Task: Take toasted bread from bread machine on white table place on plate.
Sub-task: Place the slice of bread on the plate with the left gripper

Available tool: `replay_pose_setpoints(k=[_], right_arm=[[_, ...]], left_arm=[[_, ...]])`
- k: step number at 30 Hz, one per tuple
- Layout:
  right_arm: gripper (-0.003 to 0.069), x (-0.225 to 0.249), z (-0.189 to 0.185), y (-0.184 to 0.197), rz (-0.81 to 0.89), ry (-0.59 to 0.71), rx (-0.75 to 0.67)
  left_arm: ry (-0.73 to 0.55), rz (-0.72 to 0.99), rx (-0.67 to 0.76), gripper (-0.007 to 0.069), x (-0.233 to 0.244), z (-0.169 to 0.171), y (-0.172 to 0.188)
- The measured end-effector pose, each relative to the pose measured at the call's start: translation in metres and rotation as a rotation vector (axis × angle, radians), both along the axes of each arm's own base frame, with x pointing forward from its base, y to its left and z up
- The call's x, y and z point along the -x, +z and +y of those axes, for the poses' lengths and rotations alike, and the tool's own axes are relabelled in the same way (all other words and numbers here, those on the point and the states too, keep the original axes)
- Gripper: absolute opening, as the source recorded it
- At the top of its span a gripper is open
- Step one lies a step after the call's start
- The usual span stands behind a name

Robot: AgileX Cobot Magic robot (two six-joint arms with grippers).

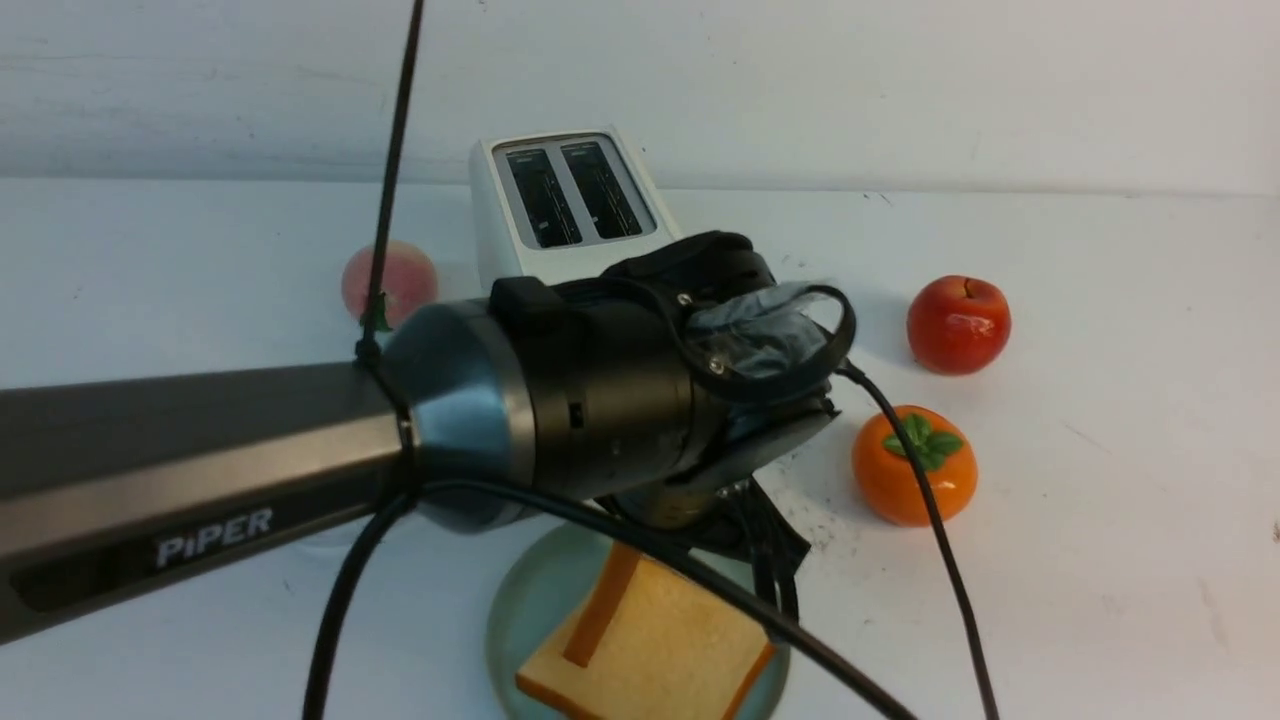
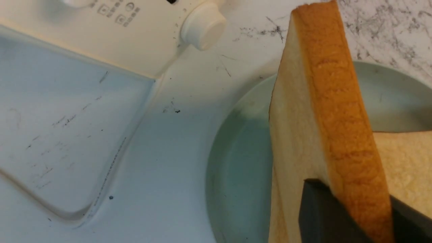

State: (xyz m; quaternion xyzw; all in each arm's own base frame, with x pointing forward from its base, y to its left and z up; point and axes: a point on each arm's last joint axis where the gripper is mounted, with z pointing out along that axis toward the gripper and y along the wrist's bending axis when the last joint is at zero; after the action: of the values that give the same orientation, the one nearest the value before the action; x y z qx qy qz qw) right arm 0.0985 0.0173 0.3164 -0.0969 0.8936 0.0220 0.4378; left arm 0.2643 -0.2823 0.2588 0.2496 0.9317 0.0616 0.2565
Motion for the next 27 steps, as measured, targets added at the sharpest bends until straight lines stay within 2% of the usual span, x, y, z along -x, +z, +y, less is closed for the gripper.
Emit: replay_pose_setpoints(k=[9, 17, 24, 27], right_arm=[[0.0096, 0.000, 0.000, 0.000, 0.002, 0.001, -0.003], [0.0102, 0.000, 0.000, 0.000, 0.003, 0.001, -0.004], [0.0109, 0.000, 0.000, 0.000, 0.004, 0.001, -0.004], [0.0111, 0.000, 0.000, 0.000, 0.004, 0.001, -0.004]], left_arm=[[-0.012, -0.002, -0.008, 0.0088, 0.000, 0.000, 0.000], [-0.012, 0.002, -0.019, 0.0126, 0.000, 0.001, 0.000], [0.005, -0.066, -0.171, 0.0094, -0.004, 0.015, 0.008], [0.011, -0.106, -0.179, 0.0094, -0.002, 0.021, 0.021]])
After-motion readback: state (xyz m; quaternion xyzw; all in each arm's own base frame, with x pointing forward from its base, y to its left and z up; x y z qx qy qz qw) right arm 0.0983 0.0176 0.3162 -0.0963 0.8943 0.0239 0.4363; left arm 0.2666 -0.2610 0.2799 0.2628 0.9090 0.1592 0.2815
